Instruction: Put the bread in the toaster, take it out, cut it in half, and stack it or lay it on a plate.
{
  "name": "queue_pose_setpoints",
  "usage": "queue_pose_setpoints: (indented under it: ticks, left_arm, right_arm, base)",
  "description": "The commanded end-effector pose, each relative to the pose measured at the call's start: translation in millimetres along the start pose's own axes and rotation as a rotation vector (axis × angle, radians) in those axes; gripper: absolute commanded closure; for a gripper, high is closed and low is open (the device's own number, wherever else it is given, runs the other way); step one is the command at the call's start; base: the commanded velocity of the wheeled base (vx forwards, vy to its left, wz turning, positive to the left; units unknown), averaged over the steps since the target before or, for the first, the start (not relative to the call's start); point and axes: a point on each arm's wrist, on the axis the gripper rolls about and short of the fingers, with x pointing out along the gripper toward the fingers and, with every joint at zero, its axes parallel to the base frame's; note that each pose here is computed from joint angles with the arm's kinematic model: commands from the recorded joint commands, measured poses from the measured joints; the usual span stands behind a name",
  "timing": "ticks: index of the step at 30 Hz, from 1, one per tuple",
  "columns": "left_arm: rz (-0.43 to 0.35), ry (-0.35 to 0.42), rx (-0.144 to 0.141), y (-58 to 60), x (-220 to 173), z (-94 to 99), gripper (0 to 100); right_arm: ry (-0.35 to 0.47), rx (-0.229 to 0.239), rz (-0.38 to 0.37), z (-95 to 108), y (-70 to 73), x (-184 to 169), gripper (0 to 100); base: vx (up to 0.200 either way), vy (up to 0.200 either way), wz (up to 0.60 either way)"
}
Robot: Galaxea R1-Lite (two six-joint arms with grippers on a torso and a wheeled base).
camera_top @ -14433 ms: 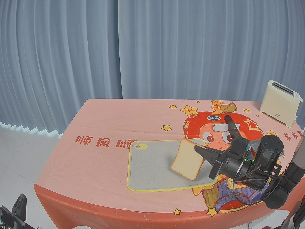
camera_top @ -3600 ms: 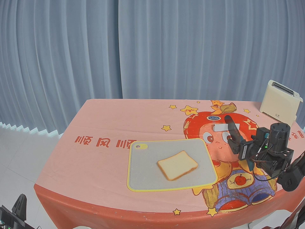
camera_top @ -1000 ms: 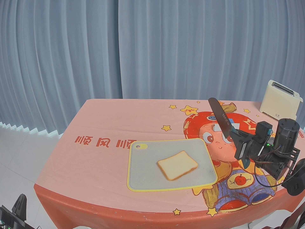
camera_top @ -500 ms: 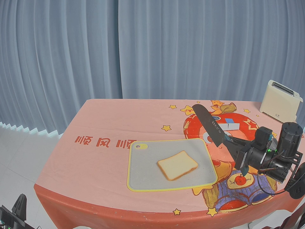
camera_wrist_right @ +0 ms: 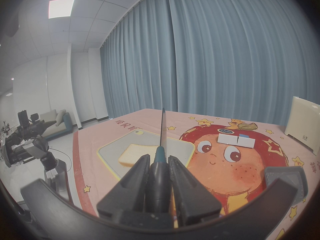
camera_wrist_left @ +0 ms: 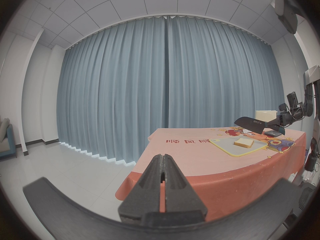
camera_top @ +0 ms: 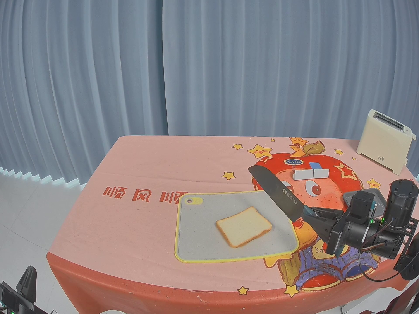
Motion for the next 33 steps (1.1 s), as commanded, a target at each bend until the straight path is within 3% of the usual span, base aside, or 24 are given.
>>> queue_pose_setpoints:
  ticks: [1,16,22,27,33]
  left_arm:
    - [0.0,0.019,0.0,0.0,1,-4.9,100]
    - [0.0,0.019,0.0,0.0,1,-4.9,100]
    - [0.0,0.019,0.0,0.0,1,-4.9,100]
    - [-0.001,0.019,0.006,0.0,1,-4.9,100]
    - [-0.001,0.02,0.003,0.0,1,-5.0,100]
  right_arm:
    - [0.002,0.001,0.001,0,0.2,-1,100]
    - [-0.013,-0.015,0.007,4,3.5,0,100]
    - [-0.069,-0.03,0.022,18,6.9,4,100]
    - [-0.074,-0.036,0.042,30,11.1,10,100]
    - [-0.061,-0.049,0.084,28,21.7,-1,100]
  base:
    - [0.0,0.0,0.0]
    - [0.0,0.0,0.0]
    - [0.0,0.0,0.0]
    - [0.0,0.0,0.0]
    - [0.0,0.0,0.0]
